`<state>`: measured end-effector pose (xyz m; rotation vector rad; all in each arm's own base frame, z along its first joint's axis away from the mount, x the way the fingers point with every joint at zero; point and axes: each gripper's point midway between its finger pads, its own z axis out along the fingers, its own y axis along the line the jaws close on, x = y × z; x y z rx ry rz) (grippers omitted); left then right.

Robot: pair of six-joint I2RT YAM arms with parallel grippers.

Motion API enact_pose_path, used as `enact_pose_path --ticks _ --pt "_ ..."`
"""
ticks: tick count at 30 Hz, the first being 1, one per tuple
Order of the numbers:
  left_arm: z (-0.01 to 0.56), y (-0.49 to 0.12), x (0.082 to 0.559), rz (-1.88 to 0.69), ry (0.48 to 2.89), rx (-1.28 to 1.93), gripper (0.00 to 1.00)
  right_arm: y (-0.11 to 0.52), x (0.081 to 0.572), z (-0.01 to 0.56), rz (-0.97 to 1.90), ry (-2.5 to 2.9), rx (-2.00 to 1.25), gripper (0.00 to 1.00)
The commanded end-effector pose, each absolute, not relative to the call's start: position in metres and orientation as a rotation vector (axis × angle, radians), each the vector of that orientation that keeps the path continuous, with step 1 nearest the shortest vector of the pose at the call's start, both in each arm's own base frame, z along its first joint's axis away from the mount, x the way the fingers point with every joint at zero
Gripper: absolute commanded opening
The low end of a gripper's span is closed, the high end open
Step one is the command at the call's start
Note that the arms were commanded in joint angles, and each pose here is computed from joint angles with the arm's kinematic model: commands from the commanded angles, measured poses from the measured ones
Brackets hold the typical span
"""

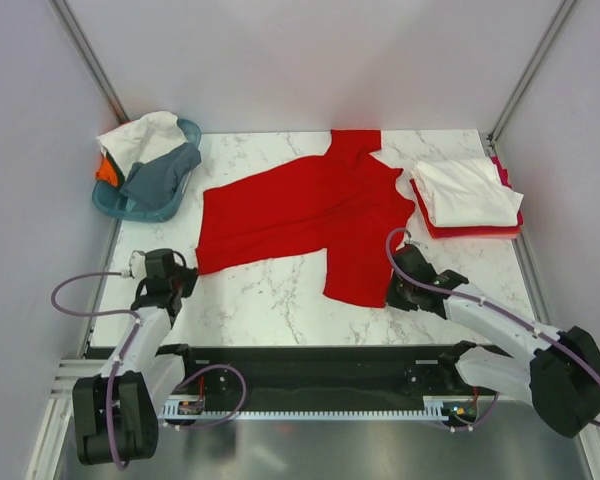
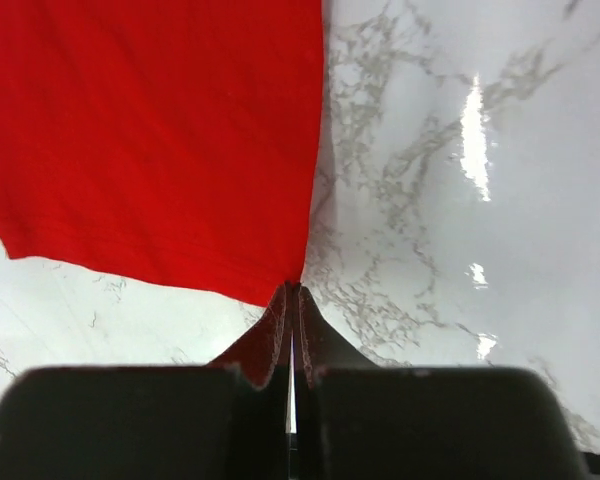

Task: Fold and stack the t-shirts
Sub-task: Flatten the tshirt out

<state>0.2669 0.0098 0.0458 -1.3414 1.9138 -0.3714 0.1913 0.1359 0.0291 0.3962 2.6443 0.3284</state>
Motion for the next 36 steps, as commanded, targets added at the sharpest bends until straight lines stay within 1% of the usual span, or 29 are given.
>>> enact_pose_path --ticks 1,2,3,4,6,9,12,23,26,27,29,30,32,33,34,35,36 --pt "0.045 0.009 0.261 -0.364 1.922 -1.329 0.11 0.112 0.188 0.040 0.205 2.593 0.411 0.00" --pt "0.045 0.009 0.259 -0.361 1.926 -1.325 0.17 0.111 0.188 0.043 0.203 2.591 0.406 0.00" --pt "0.046 0.010 0.259 -0.358 1.927 -1.320 0.35 0.107 0.185 0.044 0.187 2.591 0.406 0.00" --pt "0.048 0.010 0.259 -0.359 1.927 -1.315 0.47 0.107 0.184 0.046 0.187 2.590 0.400 0.00" --pt "0.047 0.009 0.255 -0.351 1.947 -1.314 0.62 0.109 0.181 0.045 0.210 2.600 0.393 0.00" --pt "0.047 0.009 0.254 -0.345 1.961 -1.318 0.66 0.110 0.180 0.046 0.219 2.600 0.390 0.00" --pt "0.048 0.008 0.254 -0.343 1.964 -1.321 0.65 0.110 0.181 0.047 0.222 2.598 0.392 0.00" --pt "0.028 0.001 0.258 -0.397 1.956 -1.461 0.61 0.111 0.183 0.052 0.237 2.584 0.396 0.00" --pt "0.022 0.000 0.262 -0.406 1.950 -1.500 0.58 0.112 0.183 0.053 0.244 2.582 0.400 0.00" --pt "0.022 0.001 0.264 -0.403 1.945 -1.504 0.53 0.112 0.183 0.053 0.247 2.579 0.403 0.00" --pt "0.018 0.003 0.264 -0.387 1.950 -1.523 0.46 0.114 0.182 0.053 0.258 2.582 0.405 0.00" --pt "0.018 0.004 0.265 -0.379 1.942 -1.527 0.34 0.114 0.182 0.054 0.263 2.582 0.407 0.00" --pt "0.016 0.006 0.266 -0.370 1.934 -1.540 0.22 0.114 0.183 0.056 0.268 2.570 0.412 0.00" --pt "0.017 0.007 0.268 -0.372 1.923 -1.531 0.12 0.114 0.184 0.059 0.276 2.561 0.420 0.00" --pt "0.020 0.008 0.271 -0.373 1.915 -1.520 0.05 0.114 0.184 0.061 0.280 2.555 0.423 0.00" --pt "0.023 0.009 0.272 -0.368 1.921 -1.489 0.02 0.113 0.188 0.067 0.278 2.532 0.429 0.00" --pt "0.027 0.010 0.275 -0.365 1.916 -1.473 0.02 0.112 0.189 0.071 0.271 2.522 0.436 0.00"
